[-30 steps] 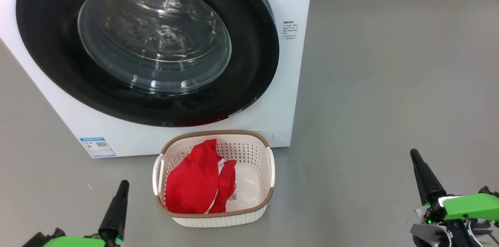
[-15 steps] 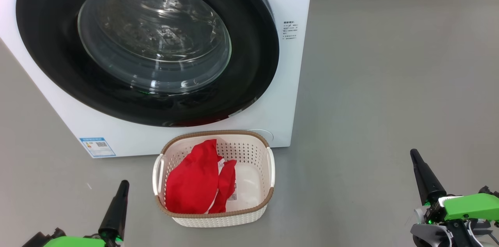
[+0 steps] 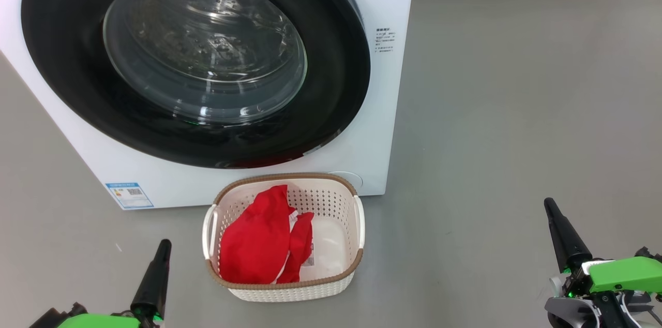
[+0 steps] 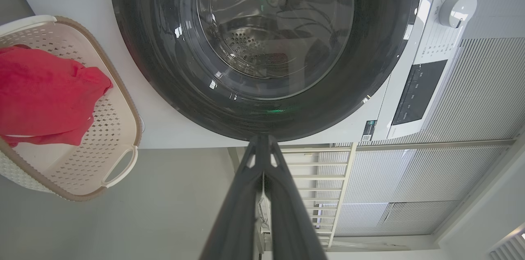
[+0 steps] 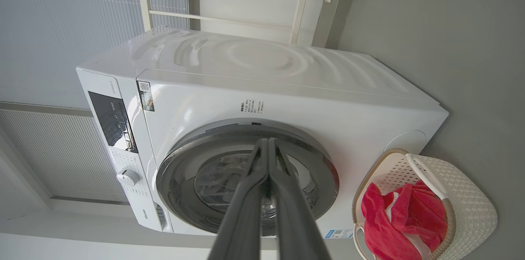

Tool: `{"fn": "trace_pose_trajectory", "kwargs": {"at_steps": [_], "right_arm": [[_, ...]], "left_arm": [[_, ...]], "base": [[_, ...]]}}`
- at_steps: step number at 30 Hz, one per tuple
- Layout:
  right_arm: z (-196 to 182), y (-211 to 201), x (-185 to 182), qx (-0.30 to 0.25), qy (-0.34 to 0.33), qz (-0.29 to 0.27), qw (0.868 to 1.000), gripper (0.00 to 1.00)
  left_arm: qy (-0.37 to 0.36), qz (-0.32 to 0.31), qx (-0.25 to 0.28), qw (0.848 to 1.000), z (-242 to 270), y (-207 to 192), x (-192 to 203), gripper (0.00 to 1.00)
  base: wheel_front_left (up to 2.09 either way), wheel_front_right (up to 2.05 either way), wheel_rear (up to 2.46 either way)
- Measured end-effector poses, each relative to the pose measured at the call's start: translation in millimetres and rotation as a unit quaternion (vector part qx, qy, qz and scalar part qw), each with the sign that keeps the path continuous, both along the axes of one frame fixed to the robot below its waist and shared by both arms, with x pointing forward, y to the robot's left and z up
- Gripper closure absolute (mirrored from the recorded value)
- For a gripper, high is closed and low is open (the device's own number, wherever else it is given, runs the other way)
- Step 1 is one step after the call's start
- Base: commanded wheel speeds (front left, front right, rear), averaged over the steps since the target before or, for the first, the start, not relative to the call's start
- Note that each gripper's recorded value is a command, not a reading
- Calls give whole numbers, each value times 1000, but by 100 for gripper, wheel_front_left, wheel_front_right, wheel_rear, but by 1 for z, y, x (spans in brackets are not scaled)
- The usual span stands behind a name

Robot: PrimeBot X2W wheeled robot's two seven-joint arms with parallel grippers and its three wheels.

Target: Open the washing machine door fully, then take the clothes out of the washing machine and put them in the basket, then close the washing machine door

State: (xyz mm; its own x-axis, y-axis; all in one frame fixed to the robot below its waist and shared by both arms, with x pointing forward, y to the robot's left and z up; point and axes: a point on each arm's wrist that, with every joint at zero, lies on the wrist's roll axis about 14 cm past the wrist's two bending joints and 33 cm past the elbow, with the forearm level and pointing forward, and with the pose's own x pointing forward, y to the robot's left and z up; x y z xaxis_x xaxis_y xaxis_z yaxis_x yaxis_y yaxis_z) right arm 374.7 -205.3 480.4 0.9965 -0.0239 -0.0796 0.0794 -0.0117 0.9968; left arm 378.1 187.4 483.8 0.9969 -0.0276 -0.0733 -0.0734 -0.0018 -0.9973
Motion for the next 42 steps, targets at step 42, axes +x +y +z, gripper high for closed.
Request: {"fn": "trace_pose_trajectory", "kwargs": {"at_steps": [42], "right_arm": [[0, 0, 0, 2, 0, -1, 1000, 100]], "left_arm": [[0, 0, 0, 1000, 0, 0, 0, 100]], "base": [[0, 0, 0]]}}
